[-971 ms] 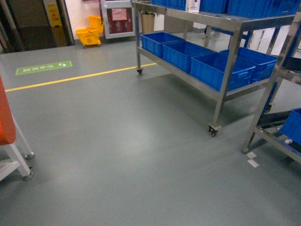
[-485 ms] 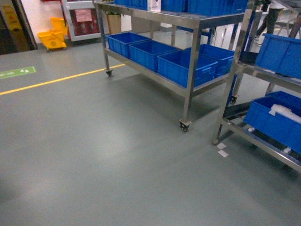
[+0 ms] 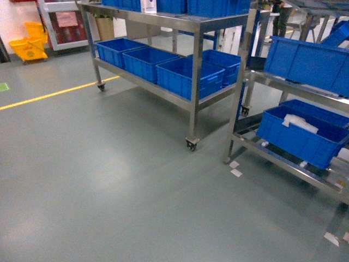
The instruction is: Pick red block from blue box to shelf
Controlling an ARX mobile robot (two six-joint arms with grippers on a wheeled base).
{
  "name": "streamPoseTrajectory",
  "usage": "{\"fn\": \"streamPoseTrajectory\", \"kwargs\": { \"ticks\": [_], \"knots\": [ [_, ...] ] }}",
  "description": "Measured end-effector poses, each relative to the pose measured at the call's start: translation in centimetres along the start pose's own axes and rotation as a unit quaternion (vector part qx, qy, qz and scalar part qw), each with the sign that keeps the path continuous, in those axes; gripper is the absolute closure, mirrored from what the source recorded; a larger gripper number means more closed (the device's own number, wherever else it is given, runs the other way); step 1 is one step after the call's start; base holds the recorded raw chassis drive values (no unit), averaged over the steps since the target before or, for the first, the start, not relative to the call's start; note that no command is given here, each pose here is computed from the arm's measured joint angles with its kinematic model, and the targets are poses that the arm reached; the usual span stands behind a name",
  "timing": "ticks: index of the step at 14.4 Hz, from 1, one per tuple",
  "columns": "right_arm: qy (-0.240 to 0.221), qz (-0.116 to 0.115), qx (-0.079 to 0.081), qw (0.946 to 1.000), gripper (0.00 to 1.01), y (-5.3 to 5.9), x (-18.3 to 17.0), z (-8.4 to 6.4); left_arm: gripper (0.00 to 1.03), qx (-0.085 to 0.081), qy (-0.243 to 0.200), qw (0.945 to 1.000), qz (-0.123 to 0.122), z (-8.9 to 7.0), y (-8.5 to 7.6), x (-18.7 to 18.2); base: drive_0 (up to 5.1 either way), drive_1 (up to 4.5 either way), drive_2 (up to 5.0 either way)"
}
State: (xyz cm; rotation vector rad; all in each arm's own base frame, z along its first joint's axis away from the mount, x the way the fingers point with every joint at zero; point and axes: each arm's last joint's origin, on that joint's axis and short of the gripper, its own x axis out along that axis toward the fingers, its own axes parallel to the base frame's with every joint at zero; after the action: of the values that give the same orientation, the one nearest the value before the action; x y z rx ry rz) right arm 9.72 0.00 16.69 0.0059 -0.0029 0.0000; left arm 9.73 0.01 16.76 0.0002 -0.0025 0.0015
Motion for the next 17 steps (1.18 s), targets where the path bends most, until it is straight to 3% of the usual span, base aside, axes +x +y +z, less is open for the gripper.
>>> {"fn": "streamPoseTrajectory", "kwargs": {
  "ticks": [17],
  "knots": [
    [0.000, 0.000, 0.000, 1.0000, 0.73, 0.00, 0.00, 0.00, 0.05, 0.000, 0.000, 1.0000, 0.000, 0.00, 0.00, 0.00, -1.5, -1.53, -1.5]
  ]
}}
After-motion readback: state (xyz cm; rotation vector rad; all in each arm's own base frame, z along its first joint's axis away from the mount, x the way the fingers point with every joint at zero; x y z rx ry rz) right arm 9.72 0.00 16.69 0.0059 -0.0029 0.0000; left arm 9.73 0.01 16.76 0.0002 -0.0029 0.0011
